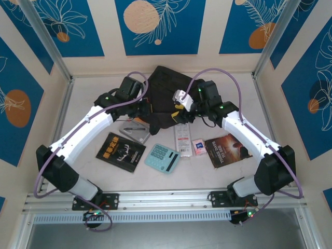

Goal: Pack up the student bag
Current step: Move the student bag to the center of the table.

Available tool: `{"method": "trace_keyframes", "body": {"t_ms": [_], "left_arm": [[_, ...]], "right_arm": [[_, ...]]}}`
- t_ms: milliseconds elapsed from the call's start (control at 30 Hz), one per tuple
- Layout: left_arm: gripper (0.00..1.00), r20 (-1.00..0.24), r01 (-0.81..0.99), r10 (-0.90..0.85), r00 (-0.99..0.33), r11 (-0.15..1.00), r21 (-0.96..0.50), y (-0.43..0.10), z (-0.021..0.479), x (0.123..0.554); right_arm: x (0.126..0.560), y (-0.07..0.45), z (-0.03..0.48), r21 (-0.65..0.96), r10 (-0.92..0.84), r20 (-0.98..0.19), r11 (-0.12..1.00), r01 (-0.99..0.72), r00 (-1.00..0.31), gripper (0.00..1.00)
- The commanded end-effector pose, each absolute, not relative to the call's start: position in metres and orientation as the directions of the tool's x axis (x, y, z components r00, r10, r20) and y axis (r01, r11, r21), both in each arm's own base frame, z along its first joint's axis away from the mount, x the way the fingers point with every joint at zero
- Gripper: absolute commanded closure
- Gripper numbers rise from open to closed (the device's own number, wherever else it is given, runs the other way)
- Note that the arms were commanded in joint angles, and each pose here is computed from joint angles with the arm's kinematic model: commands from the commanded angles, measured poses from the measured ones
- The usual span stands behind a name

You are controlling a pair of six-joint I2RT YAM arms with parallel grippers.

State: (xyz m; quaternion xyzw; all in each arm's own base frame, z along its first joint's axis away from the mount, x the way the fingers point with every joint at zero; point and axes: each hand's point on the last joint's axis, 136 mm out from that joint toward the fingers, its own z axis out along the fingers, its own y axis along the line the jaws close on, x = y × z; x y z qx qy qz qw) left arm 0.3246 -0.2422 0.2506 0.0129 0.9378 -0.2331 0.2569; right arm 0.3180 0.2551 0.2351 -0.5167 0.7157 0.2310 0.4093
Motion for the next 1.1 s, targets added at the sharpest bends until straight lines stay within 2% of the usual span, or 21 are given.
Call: {"method": "trace_keyframes", "body": {"t_ms": [0,100,200,467,733,867,1067], "left_arm": [[1.00,-0.491,0.175,-0.034,-0.871,0.911,-0.374,-0.225,0.246,0.312],[1.00,-0.444,0.160,-0.053,-0.895,0.889,-0.429,-0.227,0.232,0.302],[1.00,-0.403,0.169,-0.038,-0.914,0.869,-0.465,-0.230,0.221,0.289],[1.00,-0.390,0.162,-0.023,-0.921,0.886,-0.435,-0.208,0.176,0.260],[1.00,-0.347,0.079,-0.089,-0.934,0.894,-0.442,-0.197,0.137,0.249],[1.00,-0.335,0.045,-0.113,-0.936,0.901,-0.431,-0.192,0.124,0.246],[1.00,-0.340,-0.008,-0.173,-0.924,0.900,-0.437,-0.184,0.109,0.244]], "right_arm": [[0.300,0.261,0.249,-0.093,-0.521,-0.851,0.263,-0.960,-0.060,0.51],[0.296,0.266,0.247,-0.066,-0.492,-0.868,0.253,-0.965,-0.070,0.52],[0.283,0.273,0.244,-0.087,-0.483,-0.876,0.201,-0.976,-0.021,0.52],[0.262,0.280,0.220,-0.159,-0.563,-0.818,0.024,-0.987,0.118,0.50],[0.249,0.304,0.175,-0.106,-0.656,-0.743,-0.080,-0.991,0.132,0.38],[0.247,0.320,0.164,-0.068,-0.646,-0.757,-0.072,-0.995,0.098,0.37],[0.247,0.350,0.183,0.105,-0.509,-0.858,-0.037,-0.994,-0.072,0.39]]}}
